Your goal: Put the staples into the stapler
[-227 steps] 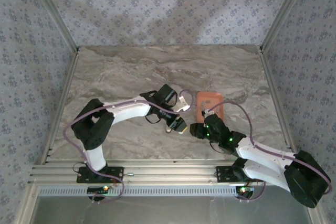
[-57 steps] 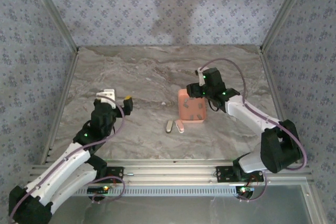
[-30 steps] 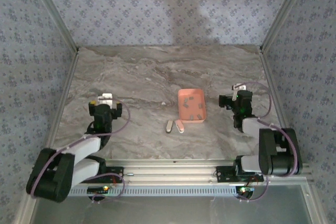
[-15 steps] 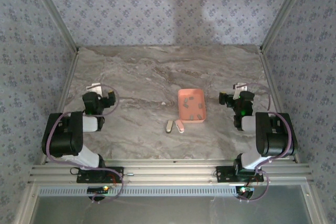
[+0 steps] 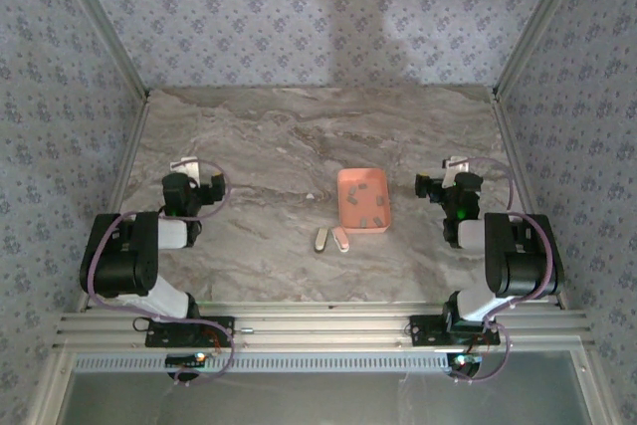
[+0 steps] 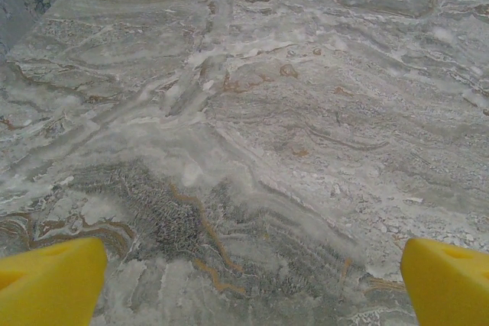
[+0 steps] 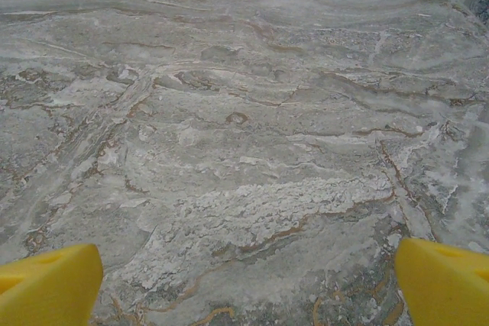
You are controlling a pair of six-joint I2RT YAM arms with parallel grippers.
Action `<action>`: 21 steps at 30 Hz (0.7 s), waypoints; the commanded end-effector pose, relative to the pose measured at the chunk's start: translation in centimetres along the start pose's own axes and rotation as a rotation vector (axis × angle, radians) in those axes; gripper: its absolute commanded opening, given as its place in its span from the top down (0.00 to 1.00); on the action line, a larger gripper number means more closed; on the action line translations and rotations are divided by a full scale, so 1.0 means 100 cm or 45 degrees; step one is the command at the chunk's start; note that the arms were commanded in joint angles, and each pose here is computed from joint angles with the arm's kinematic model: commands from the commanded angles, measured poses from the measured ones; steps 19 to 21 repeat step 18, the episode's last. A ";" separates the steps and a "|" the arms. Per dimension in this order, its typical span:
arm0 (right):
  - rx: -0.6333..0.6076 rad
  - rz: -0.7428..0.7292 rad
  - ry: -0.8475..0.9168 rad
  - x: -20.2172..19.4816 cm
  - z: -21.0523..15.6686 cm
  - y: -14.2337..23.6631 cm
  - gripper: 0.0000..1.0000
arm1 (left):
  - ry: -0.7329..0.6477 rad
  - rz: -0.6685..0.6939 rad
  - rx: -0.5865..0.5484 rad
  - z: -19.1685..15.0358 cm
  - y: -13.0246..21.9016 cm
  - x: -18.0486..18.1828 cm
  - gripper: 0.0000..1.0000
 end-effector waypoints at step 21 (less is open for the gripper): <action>-0.038 0.011 -0.002 0.001 0.008 0.000 0.00 | 0.008 -0.035 -0.045 0.014 0.000 -0.003 0.01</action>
Point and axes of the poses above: each hand's point on the last joint's axis, 136 mm out from that joint toward the fingers, its own y axis back along the fingers, its own x axis along the line the jaws close on, z = x × y, the point moved 1 cm from there along y, back along the fingers, and after that the axes turned 1 degree about y, right-handed, at the moved point
